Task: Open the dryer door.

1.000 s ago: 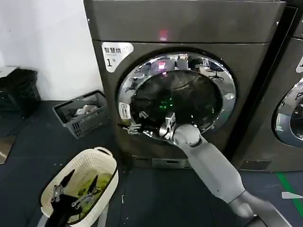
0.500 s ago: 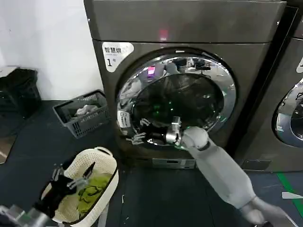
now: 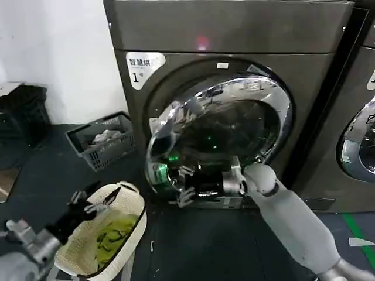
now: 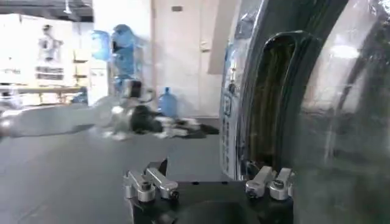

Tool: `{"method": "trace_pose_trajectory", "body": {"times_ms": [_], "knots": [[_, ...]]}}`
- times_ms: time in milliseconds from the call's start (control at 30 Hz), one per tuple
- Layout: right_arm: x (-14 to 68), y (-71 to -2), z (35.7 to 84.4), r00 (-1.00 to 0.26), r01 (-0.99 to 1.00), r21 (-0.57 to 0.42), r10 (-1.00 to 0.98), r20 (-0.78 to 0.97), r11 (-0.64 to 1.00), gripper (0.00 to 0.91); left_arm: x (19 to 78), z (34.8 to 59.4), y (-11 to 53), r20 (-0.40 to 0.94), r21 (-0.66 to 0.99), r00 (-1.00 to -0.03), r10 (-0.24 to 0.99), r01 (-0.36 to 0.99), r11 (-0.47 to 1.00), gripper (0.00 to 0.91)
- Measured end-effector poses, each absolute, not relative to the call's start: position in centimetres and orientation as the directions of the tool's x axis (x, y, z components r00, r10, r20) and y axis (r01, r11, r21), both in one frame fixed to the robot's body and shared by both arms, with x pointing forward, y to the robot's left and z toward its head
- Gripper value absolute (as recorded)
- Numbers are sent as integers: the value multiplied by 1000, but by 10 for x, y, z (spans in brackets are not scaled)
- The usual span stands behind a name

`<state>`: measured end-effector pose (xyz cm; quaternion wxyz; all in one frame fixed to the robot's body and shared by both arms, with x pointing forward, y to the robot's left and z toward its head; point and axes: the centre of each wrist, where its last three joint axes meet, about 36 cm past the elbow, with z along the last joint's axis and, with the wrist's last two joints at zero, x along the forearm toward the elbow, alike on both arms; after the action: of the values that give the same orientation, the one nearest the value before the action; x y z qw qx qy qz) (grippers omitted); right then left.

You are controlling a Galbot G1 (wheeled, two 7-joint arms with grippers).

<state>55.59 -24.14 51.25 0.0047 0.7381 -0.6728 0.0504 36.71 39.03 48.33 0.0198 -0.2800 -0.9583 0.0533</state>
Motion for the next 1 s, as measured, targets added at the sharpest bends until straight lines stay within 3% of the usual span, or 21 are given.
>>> {"method": "trace_pose_trajectory", "body": {"times_ms": [233, 600, 1000], "knots": [[533, -272, 512, 168, -984, -51, -981, 98, -173, 907, 399, 479, 395, -11, -84, -793, 610, 608, 789, 907], [487, -330, 520, 146, -985, -83, -985, 95, -154, 907, 432, 466, 375, -34, -91, -740, 671, 671, 736, 907], [423, -440, 512, -139, -983, -122, -990, 12, 137, 907, 473, 461, 314, -67, -121, -634, 771, 772, 624, 907]]}}
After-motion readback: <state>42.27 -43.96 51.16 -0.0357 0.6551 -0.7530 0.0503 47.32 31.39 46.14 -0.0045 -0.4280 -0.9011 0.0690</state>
